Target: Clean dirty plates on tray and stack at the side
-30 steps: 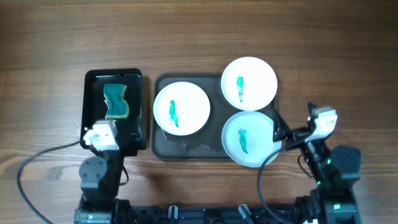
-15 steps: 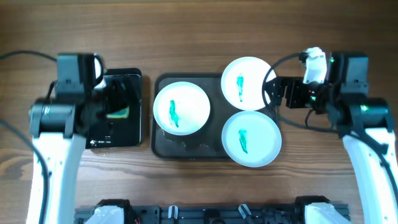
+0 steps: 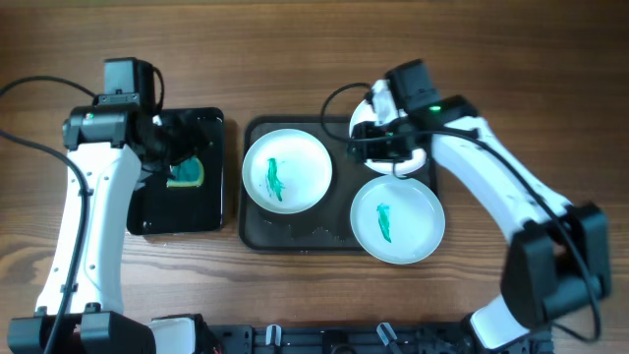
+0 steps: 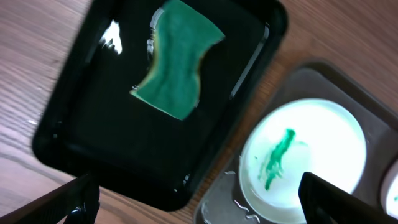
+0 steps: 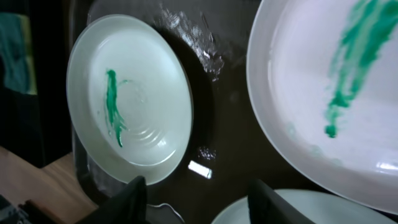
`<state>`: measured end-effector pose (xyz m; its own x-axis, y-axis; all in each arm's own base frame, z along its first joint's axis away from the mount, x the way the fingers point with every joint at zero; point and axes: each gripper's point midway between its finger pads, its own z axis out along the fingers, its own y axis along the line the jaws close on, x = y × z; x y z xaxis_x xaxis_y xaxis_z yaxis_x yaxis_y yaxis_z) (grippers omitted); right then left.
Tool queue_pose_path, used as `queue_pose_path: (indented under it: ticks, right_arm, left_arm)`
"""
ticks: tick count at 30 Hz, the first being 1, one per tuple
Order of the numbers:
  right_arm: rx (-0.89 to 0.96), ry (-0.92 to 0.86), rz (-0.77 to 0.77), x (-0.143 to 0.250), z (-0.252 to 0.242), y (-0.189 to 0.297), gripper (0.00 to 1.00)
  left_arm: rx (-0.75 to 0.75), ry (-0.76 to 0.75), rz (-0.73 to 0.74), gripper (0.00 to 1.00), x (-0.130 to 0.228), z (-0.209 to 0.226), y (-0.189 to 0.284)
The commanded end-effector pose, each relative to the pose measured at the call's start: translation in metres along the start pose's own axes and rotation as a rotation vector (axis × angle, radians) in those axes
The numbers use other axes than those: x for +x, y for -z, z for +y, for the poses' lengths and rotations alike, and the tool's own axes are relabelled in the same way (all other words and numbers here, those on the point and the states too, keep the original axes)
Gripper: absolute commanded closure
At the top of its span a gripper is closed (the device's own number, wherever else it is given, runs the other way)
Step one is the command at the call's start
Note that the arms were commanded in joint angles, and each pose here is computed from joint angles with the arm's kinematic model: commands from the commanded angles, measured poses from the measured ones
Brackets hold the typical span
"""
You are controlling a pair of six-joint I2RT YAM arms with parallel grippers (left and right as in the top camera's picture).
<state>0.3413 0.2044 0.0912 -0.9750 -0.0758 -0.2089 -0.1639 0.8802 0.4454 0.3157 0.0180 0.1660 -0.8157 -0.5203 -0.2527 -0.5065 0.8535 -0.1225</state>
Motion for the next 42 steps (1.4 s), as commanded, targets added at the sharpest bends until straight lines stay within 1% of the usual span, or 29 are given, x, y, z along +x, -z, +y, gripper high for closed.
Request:
queue_pose_path:
  ticks: [1, 3, 4, 5, 8, 11, 12, 16, 20, 23, 25, 26, 27, 30, 31, 32, 33, 35, 38, 39, 41, 42]
  right_arm:
    - [0.004, 0.031, 0.029, -0.002, 0.006, -0.035, 0.50]
    - [0.002, 0.057, 0.039, -0.001, 0.007, -0.052, 0.50]
    - [0.000, 0.064, 0.042, -0.002, 0.007, -0.060, 0.52]
    - [-0.002, 0.073, 0.043, -0.002, 0.007, -0.066, 0.56]
    - [0.001, 0.080, 0.064, 0.001, 0.003, -0.085, 0.63]
    - [-0.013, 0.087, 0.063, 0.000, 0.004, -0.093, 0.78]
    - [-0.013, 0.085, 0.062, 0.000, 0.004, -0.093, 0.79]
    - [-0.001, 0.055, 0.063, 0.003, 0.005, -0.101, 0.82]
    - [-0.002, 0.053, 0.067, 0.005, 0.008, -0.105, 0.81]
    - [0.053, -0.001, 0.066, 0.012, 0.003, -0.111, 0.82]
    - [0.054, -0.017, 0.068, 0.013, 0.004, -0.111, 0.86]
    - [0.061, -0.024, 0.068, 0.014, 0.003, -0.111, 0.92]
    - [0.062, -0.029, 0.068, 0.014, 0.003, -0.111, 0.95]
    - [0.087, -0.064, 0.055, 0.012, -0.001, -0.111, 0.95]
    - [0.092, -0.073, 0.049, 0.011, -0.002, -0.111, 0.96]
    - [0.092, -0.076, 0.047, 0.010, -0.002, -0.111, 0.96]
    - [0.092, -0.077, 0.048, 0.011, -0.002, -0.111, 0.96]
    - [0.092, -0.077, 0.048, 0.011, -0.002, -0.111, 0.96]
    - [0.091, -0.077, 0.048, 0.011, -0.002, -0.111, 0.96]
    - [0.087, -0.074, 0.040, 0.008, -0.001, -0.111, 0.96]
    - [0.086, -0.073, 0.037, 0.008, -0.001, -0.111, 0.96]
    - [0.086, -0.074, 0.038, 0.008, -0.002, -0.111, 0.96]
  left_arm:
    - [-0.027, 0.047, -0.036, 0.00, -0.013, 0.011, 0.005]
    - [-0.028, 0.051, -0.037, 0.00, -0.013, 0.012, 0.005]
    - [-0.028, 0.051, -0.037, 0.00, -0.013, 0.012, 0.005]
    - [-0.028, 0.051, -0.037, 0.00, -0.013, 0.012, 0.005]
    - [-0.024, 0.051, -0.034, 0.00, -0.013, 0.011, 0.005]
    - [-0.033, 0.049, -0.019, 0.00, -0.009, 0.013, 0.005]
    - [-0.034, 0.049, -0.018, 0.00, -0.008, 0.013, 0.005]
    - [-0.036, 0.050, -0.013, 0.00, -0.007, 0.014, 0.005]
    - [-0.052, 0.049, 0.015, 0.00, -0.001, 0.017, 0.004]
    - [-0.059, 0.048, 0.029, 0.00, 0.003, 0.019, 0.003]
    - [-0.067, 0.048, 0.043, 0.00, 0.006, 0.021, 0.003]
    - [-0.068, 0.048, 0.045, 0.00, 0.007, 0.021, 0.003]
    - [-0.069, 0.048, 0.046, 0.00, 0.007, 0.021, 0.003]
    - [-0.091, 0.047, 0.033, 0.07, 0.005, 0.025, 0.003]
    - [-0.105, 0.046, 0.025, 0.14, 0.003, 0.027, 0.004]
    - [-0.103, 0.046, 0.023, 0.19, 0.003, 0.027, 0.003]
    - [-0.102, 0.047, 0.023, 0.22, 0.003, 0.027, 0.003]
    - [-0.105, 0.046, 0.029, 0.17, 0.003, 0.027, 0.001]
    - [-0.129, 0.043, 0.072, 0.17, 0.002, 0.027, -0.016]
    - [-0.128, 0.001, 0.096, 0.15, 0.000, 0.024, -0.030]
    - [-0.140, -0.064, 0.130, 0.20, -0.004, 0.022, -0.052]
    - [-0.141, -0.088, 0.148, 0.27, -0.006, 0.021, -0.067]
